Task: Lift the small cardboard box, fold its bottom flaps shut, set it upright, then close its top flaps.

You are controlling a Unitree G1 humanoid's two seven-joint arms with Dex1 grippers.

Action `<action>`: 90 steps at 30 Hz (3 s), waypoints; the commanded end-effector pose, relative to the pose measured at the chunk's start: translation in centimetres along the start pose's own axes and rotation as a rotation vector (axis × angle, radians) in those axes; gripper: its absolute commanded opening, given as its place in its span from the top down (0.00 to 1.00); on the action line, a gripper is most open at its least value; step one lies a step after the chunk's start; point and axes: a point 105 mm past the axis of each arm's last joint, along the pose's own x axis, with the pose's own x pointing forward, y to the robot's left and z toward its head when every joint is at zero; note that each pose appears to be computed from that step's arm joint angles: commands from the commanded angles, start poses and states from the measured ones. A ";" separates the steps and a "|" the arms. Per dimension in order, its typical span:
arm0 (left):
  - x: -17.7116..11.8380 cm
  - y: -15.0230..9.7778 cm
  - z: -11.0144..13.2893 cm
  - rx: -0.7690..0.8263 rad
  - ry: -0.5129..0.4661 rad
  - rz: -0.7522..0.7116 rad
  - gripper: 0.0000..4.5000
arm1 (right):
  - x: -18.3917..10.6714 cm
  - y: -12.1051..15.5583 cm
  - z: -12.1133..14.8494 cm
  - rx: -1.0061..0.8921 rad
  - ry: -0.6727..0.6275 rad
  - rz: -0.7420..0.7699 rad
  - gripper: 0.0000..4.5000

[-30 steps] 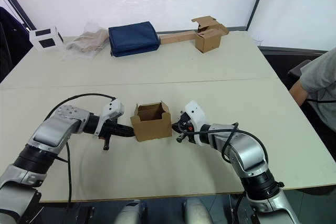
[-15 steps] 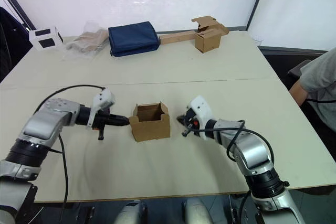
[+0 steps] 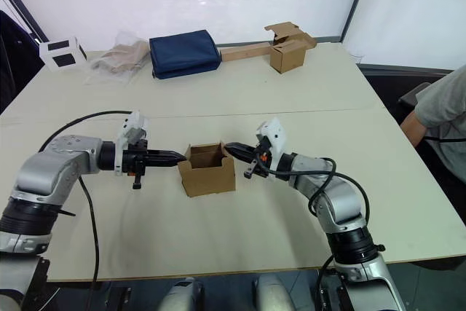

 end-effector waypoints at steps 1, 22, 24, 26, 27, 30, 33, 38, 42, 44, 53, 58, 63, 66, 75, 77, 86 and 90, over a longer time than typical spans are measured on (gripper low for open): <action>0.9 0.2 -0.5 0.049 0.034 0.020 0.99 | 0.7 0.2 -0.6 -0.054 0.042 0.037 1.00; -0.6 1.6 2.9 0.125 -0.096 0.118 0.99 | -0.4 0.2 5.6 -0.067 -0.153 0.025 1.00; -1.5 1.9 3.8 0.123 -0.122 0.138 0.99 | -1.2 1.0 6.8 -0.058 -0.184 0.044 1.00; -2.1 2.1 4.6 0.118 -0.143 0.146 0.99 | -1.7 1.9 7.2 -0.055 -0.185 0.070 1.00; -2.3 2.2 4.8 0.115 -0.147 0.148 0.99 | -1.8 2.4 7.2 -0.055 -0.177 0.093 1.00; -2.4 3.1 4.8 0.119 -0.135 0.170 0.99 | -2.0 4.7 6.7 -0.068 -0.127 0.191 1.00; -1.1 4.5 4.4 0.123 -0.124 0.181 0.99 | -1.9 6.9 5.0 -0.104 -0.029 0.295 1.00; 2.4 5.0 2.4 0.117 -0.097 0.109 0.99 | -0.8 7.2 2.8 -0.123 0.054 0.325 1.00; 4.0 4.8 1.5 0.119 -0.073 0.054 0.99 | 0.5 6.3 1.5 -0.129 0.083 0.297 1.00; 4.3 4.7 1.2 0.122 -0.066 0.036 0.99 | 1.0 5.8 1.1 -0.142 0.092 0.287 1.00; 4.1 3.9 1.0 0.142 -0.055 -0.007 0.99 | 2.8 4.0 -1.4 -0.170 0.179 0.239 1.00; 3.6 3.6 1.1 0.145 -0.061 -0.005 0.99 | 2.8 3.7 -3.3 -0.202 0.248 0.240 1.00; 3.0 3.1 1.2 0.142 -0.067 -0.005 0.99 | 2.8 3.7 -3.0 -0.192 0.231 0.242 1.00; 2.4 3.0 1.4 0.149 -0.069 0.011 0.99 | 2.8 3.6 -2.5 -0.192 0.214 0.238 1.00; -0.9 0.1 4.1 0.176 -0.113 0.001 0.99 | 2.6 3.2 0.1 -0.168 0.122 0.207 1.00; -1.5 -0.7 4.1 0.180 -0.098 -0.012 0.99 | 2.5 3.1 0.5 -0.169 0.112 0.203 1.00; -0.5 -3.1 1.3 0.191 0.011 -0.093 0.99 | 1.8 3.0 1.3 -0.172 0.100 0.191 1.00; 0.8 -3.1 0.1 0.194 0.042 -0.101 0.99 | 1.6 3.1 1.5 -0.170 0.097 0.188 1.00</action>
